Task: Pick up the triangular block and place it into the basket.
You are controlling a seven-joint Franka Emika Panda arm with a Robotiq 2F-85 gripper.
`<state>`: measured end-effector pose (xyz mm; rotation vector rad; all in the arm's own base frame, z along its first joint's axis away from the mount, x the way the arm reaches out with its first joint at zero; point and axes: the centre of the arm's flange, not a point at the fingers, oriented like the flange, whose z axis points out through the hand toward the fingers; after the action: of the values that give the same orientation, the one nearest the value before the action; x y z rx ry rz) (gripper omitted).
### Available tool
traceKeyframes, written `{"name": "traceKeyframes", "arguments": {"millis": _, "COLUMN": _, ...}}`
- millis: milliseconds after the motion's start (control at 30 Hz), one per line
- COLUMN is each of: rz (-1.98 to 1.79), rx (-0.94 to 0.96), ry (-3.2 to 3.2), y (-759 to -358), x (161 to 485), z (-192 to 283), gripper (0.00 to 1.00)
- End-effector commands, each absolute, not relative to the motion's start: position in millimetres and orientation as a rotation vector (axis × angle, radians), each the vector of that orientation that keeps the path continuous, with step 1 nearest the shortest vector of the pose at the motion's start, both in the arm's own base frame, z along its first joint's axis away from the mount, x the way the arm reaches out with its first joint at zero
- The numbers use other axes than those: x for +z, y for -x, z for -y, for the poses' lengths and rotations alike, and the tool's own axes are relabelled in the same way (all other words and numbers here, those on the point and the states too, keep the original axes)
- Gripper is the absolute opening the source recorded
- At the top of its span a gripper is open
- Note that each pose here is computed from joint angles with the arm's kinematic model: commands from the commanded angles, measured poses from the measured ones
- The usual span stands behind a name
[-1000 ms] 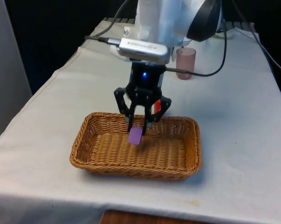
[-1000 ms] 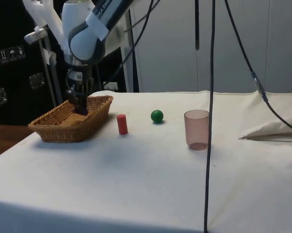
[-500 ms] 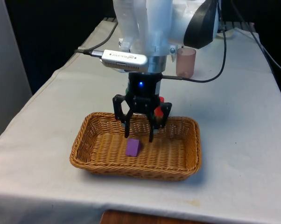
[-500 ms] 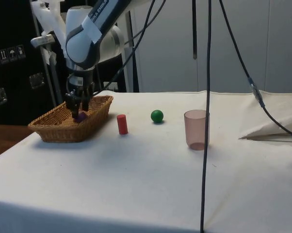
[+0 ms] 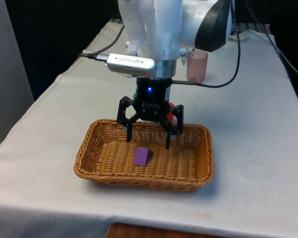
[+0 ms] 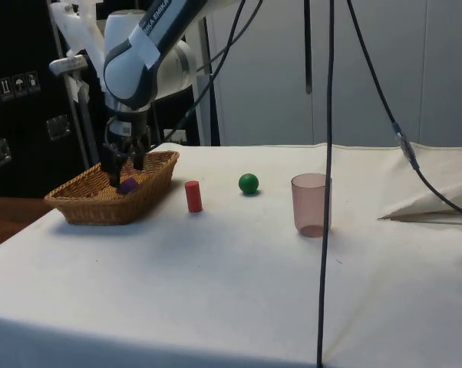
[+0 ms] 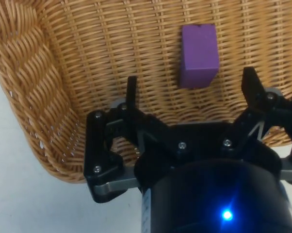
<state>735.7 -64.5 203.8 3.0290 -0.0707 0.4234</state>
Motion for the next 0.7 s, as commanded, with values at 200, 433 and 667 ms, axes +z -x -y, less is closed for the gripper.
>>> {"name": "traceKeyframes", "arguments": {"millis": 200, "rz": 0.073, "rx": 0.437, "ry": -3.028, "y": -732.5, "x": 220.4, "z": 65.5, "gripper": 1.0}}
{"name": "traceKeyframes", "arguments": {"millis": 433, "rz": 0.076, "rx": 0.444, "ry": -3.03, "y": -722.2, "x": 239.1, "z": 65.3, "gripper": 1.0}}
{"name": "traceKeyframes", "arguments": {"millis": 667, "rz": 0.081, "rx": 0.441, "ry": -3.037, "y": -707.0, "x": 256.6, "z": 67.0, "gripper": 1.0}}
